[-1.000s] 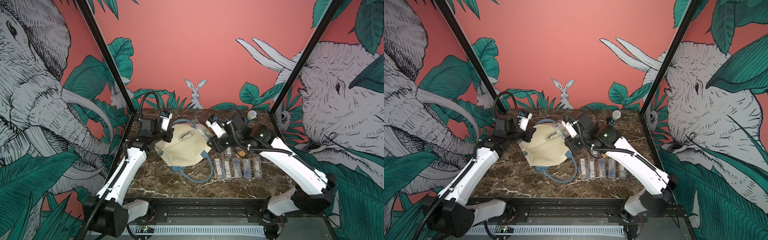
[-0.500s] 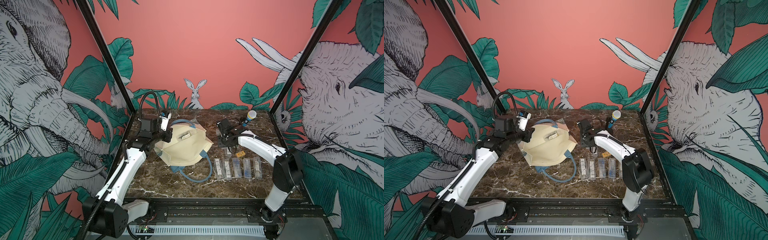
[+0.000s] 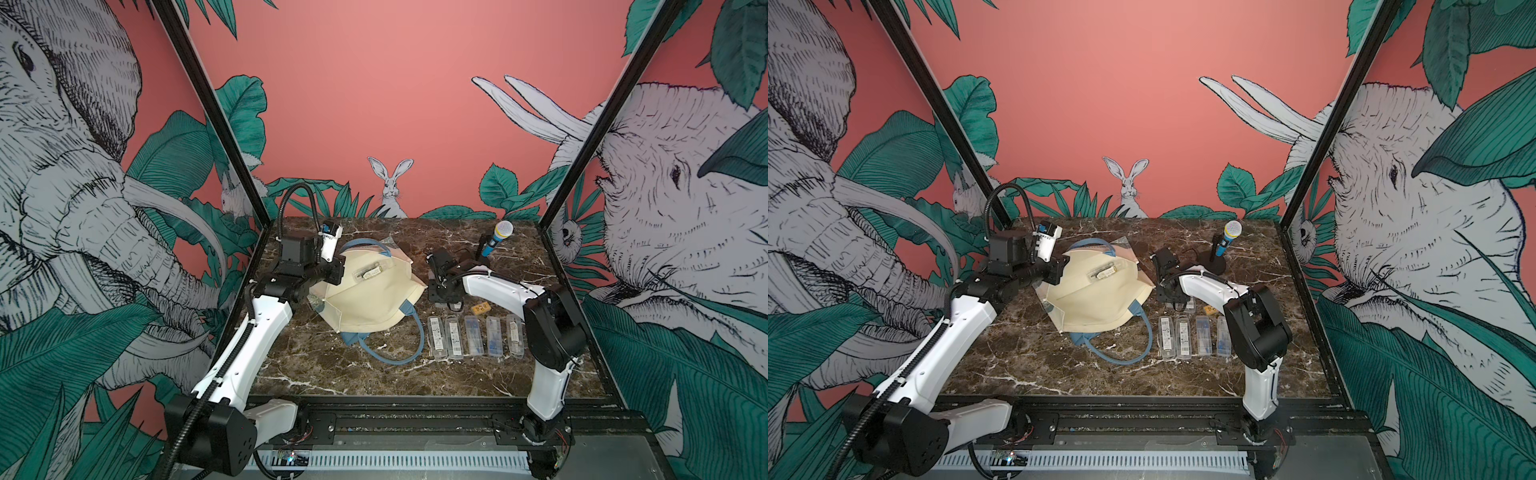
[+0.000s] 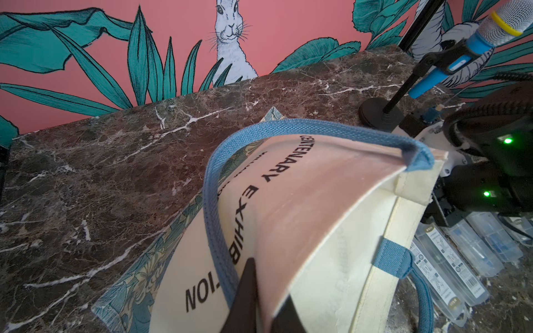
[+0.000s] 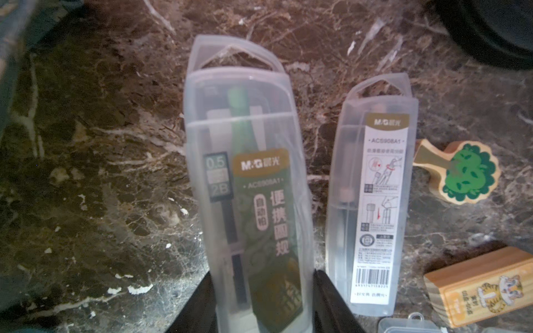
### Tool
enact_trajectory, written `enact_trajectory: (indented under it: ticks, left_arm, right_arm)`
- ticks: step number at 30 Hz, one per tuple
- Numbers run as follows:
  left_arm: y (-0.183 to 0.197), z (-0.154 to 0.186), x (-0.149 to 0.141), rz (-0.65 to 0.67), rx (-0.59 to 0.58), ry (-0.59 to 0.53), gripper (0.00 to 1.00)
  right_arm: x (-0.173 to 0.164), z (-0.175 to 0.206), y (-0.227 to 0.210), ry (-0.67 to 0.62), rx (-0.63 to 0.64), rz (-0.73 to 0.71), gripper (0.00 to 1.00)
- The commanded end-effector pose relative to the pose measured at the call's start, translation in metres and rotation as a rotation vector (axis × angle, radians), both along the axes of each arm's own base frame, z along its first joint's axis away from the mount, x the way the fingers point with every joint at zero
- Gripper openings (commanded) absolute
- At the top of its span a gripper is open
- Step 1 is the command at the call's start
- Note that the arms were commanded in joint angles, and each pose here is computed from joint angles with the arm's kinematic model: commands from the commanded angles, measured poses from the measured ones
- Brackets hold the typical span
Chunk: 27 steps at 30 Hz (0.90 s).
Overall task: Take out the compass set from the canvas bag
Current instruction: Place the compass set at the center of the board.
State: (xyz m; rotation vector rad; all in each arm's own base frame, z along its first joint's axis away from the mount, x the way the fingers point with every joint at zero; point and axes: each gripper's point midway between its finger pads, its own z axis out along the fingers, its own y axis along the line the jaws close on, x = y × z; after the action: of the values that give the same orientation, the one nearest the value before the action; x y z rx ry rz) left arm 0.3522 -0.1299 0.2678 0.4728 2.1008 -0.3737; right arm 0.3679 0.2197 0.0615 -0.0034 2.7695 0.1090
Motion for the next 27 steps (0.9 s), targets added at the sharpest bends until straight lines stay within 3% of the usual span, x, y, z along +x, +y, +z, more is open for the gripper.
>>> enact_trajectory:
  ticks: [1, 13, 27]
  left_arm:
    - [0.001, 0.015, -0.001, -0.003, -0.027, -0.027, 0.0]
    - [-0.001, 0.017, -0.003, -0.012, -0.033, -0.031, 0.0]
    - [-0.002, 0.018, -0.003, -0.016, -0.036, -0.032, 0.0]
  right_arm:
    - [0.001, -0.009, -0.007, 0.005, -0.016, -0.076, 0.32]
    - [-0.005, -0.03, -0.014, 0.048, -0.062, -0.075, 0.41]
    - [-0.005, -0.017, -0.012, 0.03, -0.035, -0.081, 0.59]
